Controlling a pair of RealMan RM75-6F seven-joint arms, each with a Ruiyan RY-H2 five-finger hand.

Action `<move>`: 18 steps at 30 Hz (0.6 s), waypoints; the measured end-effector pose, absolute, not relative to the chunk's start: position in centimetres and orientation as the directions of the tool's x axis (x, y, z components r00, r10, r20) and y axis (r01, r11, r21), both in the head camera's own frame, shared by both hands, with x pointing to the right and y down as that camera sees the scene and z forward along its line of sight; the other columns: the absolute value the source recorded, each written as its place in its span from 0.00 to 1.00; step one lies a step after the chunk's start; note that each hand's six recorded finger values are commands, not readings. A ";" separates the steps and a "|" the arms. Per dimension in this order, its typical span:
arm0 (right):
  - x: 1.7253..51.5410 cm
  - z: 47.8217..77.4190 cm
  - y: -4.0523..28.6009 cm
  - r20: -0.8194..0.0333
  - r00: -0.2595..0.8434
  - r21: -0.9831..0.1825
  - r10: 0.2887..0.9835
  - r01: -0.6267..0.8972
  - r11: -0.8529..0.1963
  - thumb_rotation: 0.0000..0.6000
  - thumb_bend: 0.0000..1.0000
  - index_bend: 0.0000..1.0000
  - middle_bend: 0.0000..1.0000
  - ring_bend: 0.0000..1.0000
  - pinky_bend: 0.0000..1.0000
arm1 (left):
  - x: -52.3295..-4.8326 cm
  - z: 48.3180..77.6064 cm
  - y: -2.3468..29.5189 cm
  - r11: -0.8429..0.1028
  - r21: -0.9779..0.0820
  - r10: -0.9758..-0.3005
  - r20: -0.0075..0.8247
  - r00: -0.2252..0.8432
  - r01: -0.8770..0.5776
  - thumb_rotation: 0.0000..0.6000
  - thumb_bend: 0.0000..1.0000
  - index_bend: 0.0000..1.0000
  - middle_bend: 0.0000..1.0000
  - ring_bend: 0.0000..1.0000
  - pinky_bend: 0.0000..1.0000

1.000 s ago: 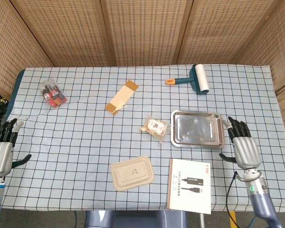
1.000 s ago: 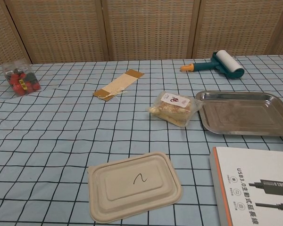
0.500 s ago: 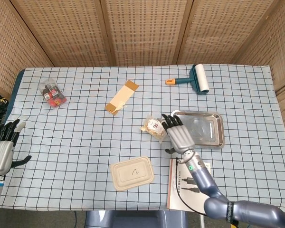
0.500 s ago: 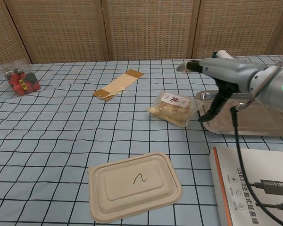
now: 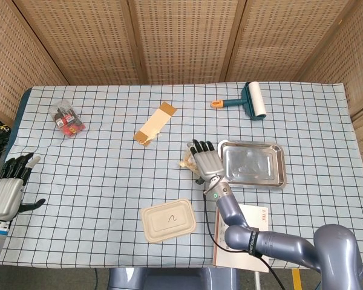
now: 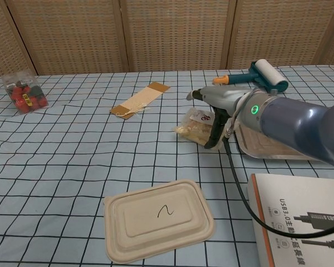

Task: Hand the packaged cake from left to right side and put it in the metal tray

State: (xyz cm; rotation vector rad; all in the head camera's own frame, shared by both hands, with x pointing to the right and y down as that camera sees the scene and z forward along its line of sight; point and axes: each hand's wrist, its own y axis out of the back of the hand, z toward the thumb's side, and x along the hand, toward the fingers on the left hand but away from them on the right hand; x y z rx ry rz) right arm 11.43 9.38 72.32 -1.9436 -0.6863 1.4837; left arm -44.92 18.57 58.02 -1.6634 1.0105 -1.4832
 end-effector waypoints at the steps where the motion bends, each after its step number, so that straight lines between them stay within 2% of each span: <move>1: 11.5 72.7 9.3 -0.672 0.233 -0.715 0.703 0.044 -0.698 1.00 0.13 0.00 0.00 0.00 0.00 | -44.9 58.2 18.6 -0.473 -0.874 -0.881 0.470 0.051 -0.111 1.00 0.01 0.00 0.00 0.00 0.00; 5: 11.2 73.5 9.4 -0.690 0.217 -0.702 0.690 0.028 -0.711 1.00 0.13 0.04 0.00 0.00 0.01 | -44.9 58.3 18.4 -0.477 -0.872 -0.879 0.474 0.054 -0.112 1.00 0.01 0.00 0.00 0.00 0.00; 7: 11.1 73.8 9.5 -0.686 0.213 -0.709 0.696 0.020 -0.705 1.00 0.13 0.12 0.04 0.03 0.07 | -44.8 58.4 18.4 -0.477 -0.871 -0.879 0.474 0.058 -0.114 1.00 0.01 0.00 0.00 0.00 0.00; 8: 11.0 73.9 9.6 -0.684 0.211 -0.712 0.698 0.017 -0.702 1.00 0.13 0.19 0.10 0.08 0.14 | -44.7 58.4 18.4 -0.480 -0.870 -0.877 0.476 0.059 -0.114 1.00 0.01 0.00 0.00 0.00 0.00; 10: 10.8 74.1 9.9 -0.680 0.212 -0.718 0.702 0.006 -0.696 1.00 0.14 0.33 0.27 0.26 0.31 | -44.7 58.6 18.4 -0.486 -0.866 -0.874 0.483 0.058 -0.113 1.00 0.01 0.00 0.00 0.00 0.00; 12: 10.6 74.2 10.1 -0.674 0.216 -0.724 0.707 -0.006 -0.689 1.00 0.15 0.43 0.39 0.40 0.43 | -44.7 58.7 18.4 -0.489 -0.865 -0.872 0.485 0.058 -0.113 1.00 0.02 0.00 0.00 0.00 0.00; 15: 10.4 74.2 10.2 -0.657 0.218 -0.743 0.722 -0.024 -0.669 1.00 0.16 0.54 0.50 0.53 0.56 | -44.7 58.7 18.4 -0.488 -0.865 -0.873 0.485 0.059 -0.116 1.00 0.02 0.00 0.00 0.00 0.00; 18: 10.4 74.1 10.5 -0.644 0.217 -0.756 0.734 -0.032 -0.654 1.00 0.16 0.57 0.53 0.57 0.59 | -44.7 58.6 18.4 -0.487 -0.866 -0.874 0.483 0.058 -0.117 1.00 0.02 0.00 0.00 0.00 0.00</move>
